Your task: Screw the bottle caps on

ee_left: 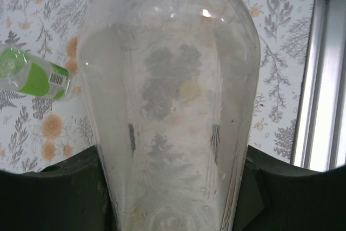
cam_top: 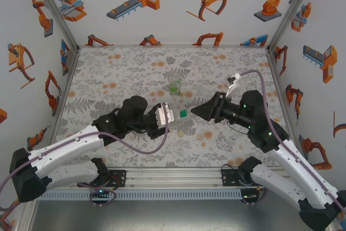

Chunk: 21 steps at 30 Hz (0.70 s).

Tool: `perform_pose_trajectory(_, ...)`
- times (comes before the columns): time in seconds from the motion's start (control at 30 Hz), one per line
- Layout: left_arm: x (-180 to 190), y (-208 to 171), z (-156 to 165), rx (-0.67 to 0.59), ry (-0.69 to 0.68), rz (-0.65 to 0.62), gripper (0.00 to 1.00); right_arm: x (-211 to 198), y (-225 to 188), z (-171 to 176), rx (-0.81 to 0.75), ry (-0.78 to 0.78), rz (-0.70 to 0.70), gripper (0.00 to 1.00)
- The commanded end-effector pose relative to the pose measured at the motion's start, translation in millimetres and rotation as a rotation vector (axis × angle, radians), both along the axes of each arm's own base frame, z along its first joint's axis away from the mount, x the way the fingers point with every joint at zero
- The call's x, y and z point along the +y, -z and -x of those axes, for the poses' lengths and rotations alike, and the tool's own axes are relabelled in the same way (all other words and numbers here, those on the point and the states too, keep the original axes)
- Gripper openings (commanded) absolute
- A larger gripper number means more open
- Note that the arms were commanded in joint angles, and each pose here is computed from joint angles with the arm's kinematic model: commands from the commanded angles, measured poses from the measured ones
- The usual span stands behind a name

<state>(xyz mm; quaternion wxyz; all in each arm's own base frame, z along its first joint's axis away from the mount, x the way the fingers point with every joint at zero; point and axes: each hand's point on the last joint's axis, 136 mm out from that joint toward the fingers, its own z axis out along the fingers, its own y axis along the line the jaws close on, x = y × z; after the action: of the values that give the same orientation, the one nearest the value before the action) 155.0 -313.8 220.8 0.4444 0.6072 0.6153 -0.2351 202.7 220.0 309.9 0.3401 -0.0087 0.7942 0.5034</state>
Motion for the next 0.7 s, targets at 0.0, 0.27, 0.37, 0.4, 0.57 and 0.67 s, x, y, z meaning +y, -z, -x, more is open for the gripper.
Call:
perform_pose_trajectory(0.0,-27,-57,4,-0.103,0.080,0.199,0.01,-6,46,-8,0.384,0.174,-0.060,0.02)
perform_pose_trajectory(0.27,-36,-51,-4,-0.101,0.075,0.176,0.01,-9,46,-13,0.358,0.205,-0.098,0.20)
perform_pose_trajectory(0.37,-35,-50,-1,-0.094,0.083,0.174,0.00,-13,31,-13,0.254,0.192,-0.076,0.42)
perform_pose_trajectory(0.4,-35,-50,0,-0.090,0.088,0.174,0.01,-15,26,-12,0.212,0.185,-0.065,0.49)
perform_pose_trajectory(0.57,-33,-48,19,-0.048,0.179,0.169,0.01,-21,-10,-2,-0.057,0.102,0.018,0.71)
perform_pose_trajectory(0.67,-30,-46,35,-0.010,0.250,0.160,0.05,-20,-31,8,-0.229,0.026,0.076,0.72)
